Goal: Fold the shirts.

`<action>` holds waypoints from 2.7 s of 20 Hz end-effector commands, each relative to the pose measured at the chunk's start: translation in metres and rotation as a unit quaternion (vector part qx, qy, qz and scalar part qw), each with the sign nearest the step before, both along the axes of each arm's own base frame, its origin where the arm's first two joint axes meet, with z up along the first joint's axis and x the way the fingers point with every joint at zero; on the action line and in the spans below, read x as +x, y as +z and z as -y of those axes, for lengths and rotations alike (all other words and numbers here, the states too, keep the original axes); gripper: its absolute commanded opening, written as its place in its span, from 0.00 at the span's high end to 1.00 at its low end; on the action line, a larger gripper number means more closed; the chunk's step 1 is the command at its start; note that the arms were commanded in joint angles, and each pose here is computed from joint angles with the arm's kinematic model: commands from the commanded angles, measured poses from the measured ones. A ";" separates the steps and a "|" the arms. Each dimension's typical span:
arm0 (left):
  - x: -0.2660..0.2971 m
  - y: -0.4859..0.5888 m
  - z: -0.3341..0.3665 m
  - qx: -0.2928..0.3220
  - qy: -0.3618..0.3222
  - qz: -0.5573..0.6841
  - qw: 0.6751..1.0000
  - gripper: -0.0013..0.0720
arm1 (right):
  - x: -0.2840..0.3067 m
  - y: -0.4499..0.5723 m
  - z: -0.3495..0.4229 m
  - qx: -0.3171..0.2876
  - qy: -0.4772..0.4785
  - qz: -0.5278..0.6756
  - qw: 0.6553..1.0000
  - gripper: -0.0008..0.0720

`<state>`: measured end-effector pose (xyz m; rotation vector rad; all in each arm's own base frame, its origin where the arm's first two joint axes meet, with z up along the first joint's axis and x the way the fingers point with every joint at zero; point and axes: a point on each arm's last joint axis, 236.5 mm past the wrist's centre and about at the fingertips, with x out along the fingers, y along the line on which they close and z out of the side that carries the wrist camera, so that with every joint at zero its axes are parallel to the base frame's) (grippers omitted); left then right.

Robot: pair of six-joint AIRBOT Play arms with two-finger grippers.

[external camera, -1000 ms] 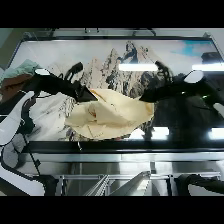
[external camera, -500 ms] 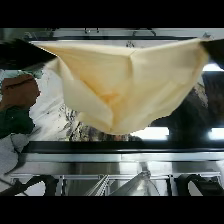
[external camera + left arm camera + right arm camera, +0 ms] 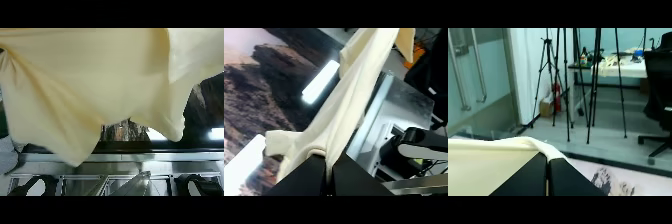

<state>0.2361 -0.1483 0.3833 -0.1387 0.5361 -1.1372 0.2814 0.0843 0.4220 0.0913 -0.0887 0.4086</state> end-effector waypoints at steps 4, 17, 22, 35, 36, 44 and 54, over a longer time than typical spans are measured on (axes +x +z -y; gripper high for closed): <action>0.117 -0.122 -0.005 0.126 0.017 -0.123 0.984 0.95 | 0.142 -0.134 -0.020 -0.017 0.042 -0.167 0.985 0.96; 0.256 -0.300 -0.142 0.122 0.202 -0.317 0.918 0.02 | 0.209 -0.338 0.068 0.029 0.002 -0.461 0.887 0.49; 0.160 -0.361 -0.159 0.094 0.188 -0.468 0.858 0.02 | 0.095 -0.460 0.085 0.096 0.025 -0.644 0.759 0.49; 0.040 -0.443 -0.174 0.066 0.203 -0.590 0.779 0.02 | 0.045 -0.541 -0.064 0.176 0.162 -0.689 0.685 0.50; 0.034 -0.451 -0.177 0.080 0.208 -0.598 0.770 0.02 | 0.049 -0.538 -0.066 0.183 0.163 -0.685 0.686 0.67; 0.012 -0.492 -0.135 0.117 0.170 -0.626 0.752 0.02 | 0.066 -0.524 -0.067 0.188 0.173 -0.664 0.703 0.96; 0.056 -0.457 -0.084 0.136 0.062 -0.582 0.799 0.96 | 0.065 -0.489 -0.062 0.191 0.198 -0.640 0.717 0.96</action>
